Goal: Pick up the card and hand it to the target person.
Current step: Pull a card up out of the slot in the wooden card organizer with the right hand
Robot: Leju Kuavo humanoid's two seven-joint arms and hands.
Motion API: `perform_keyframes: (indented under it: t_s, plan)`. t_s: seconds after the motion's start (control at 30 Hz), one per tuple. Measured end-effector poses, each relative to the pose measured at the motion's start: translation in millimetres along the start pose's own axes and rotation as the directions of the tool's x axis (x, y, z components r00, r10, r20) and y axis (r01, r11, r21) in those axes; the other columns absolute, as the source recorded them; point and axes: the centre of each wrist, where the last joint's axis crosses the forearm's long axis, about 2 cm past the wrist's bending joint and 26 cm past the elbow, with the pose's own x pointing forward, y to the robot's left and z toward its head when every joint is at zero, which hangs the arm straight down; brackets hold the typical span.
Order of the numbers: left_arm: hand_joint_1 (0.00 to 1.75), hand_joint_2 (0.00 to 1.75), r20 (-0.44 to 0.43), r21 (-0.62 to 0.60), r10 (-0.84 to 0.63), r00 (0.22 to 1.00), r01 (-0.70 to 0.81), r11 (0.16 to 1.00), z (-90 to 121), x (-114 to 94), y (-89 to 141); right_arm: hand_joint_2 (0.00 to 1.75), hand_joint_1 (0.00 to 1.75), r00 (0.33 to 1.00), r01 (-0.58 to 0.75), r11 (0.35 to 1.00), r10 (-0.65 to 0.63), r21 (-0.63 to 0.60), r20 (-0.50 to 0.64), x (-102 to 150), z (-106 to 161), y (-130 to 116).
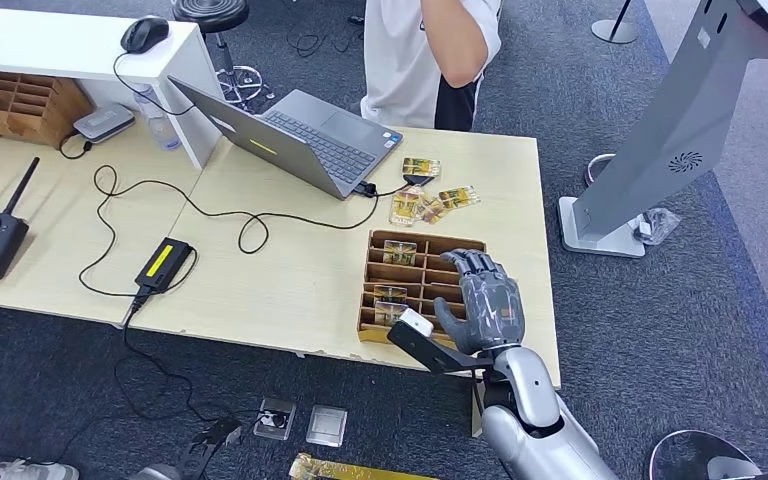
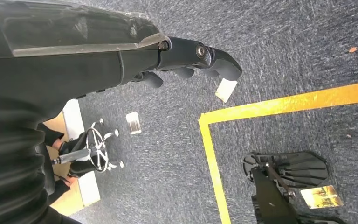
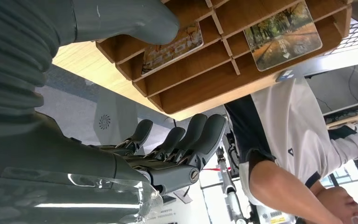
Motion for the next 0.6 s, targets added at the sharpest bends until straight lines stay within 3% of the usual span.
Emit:
perform_keyframes:
  t_s: [0.6]
  plan:
    - [0.00, 1.75, -0.002, 0.006, -0.013, 1.000, 0.013, 1.000, 0.4, 5.2, -2.2, 1.75, 0.63, 0.999, -0.012, 1.000, 0.012, -0.016, 0.037, 9.5, -7.2, 1.9]
